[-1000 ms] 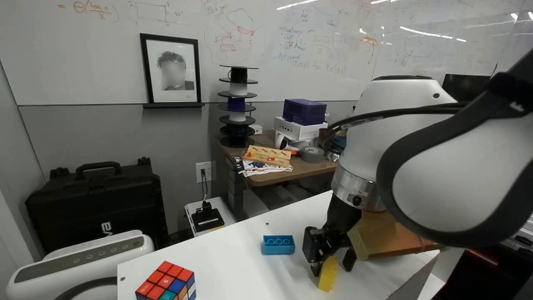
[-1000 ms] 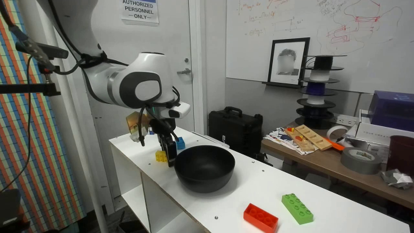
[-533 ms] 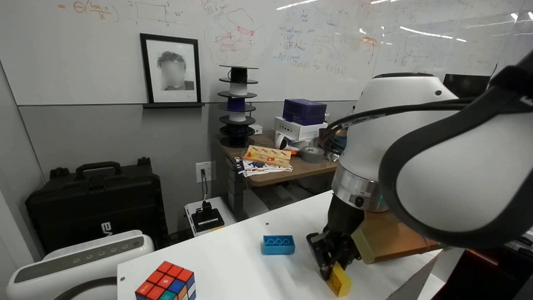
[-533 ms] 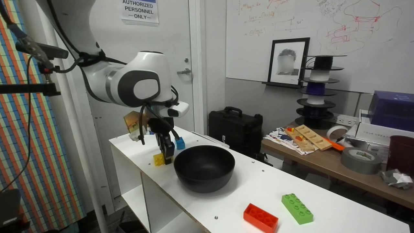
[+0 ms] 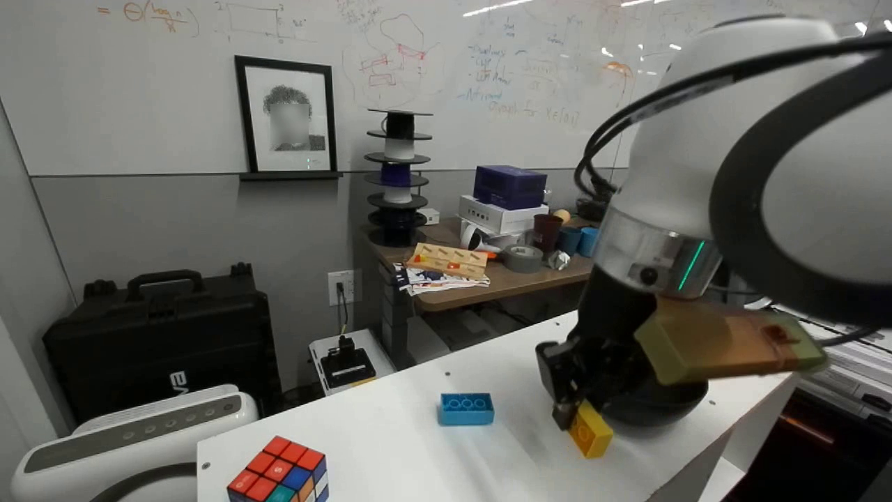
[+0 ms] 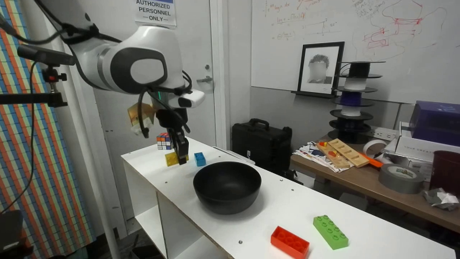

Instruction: Put the yellow, blue , orange and green lego bricks in the black bowl

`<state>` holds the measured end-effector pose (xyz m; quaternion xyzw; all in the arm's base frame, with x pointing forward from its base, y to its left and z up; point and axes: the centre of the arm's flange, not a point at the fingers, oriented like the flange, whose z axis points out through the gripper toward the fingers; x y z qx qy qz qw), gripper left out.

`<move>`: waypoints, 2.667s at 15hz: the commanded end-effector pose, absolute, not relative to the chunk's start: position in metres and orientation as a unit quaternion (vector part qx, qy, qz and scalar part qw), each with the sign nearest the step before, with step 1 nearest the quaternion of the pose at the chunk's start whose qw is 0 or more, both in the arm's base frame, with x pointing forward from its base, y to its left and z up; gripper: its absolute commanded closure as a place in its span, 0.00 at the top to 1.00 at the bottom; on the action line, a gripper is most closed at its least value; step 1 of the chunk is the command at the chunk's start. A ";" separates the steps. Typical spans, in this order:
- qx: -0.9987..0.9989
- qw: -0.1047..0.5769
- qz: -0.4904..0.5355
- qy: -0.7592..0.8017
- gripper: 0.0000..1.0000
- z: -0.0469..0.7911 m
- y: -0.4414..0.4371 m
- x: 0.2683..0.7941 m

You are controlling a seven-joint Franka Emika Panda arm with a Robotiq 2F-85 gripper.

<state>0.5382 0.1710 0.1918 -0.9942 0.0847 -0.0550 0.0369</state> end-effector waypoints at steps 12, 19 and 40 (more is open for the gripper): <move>-0.976 0.042 -0.087 0.195 0.69 0.282 0.043 0.563; -0.979 0.024 -0.100 0.176 1.00 0.289 0.041 0.558; -0.993 -0.053 0.047 -0.096 1.00 0.316 0.165 0.469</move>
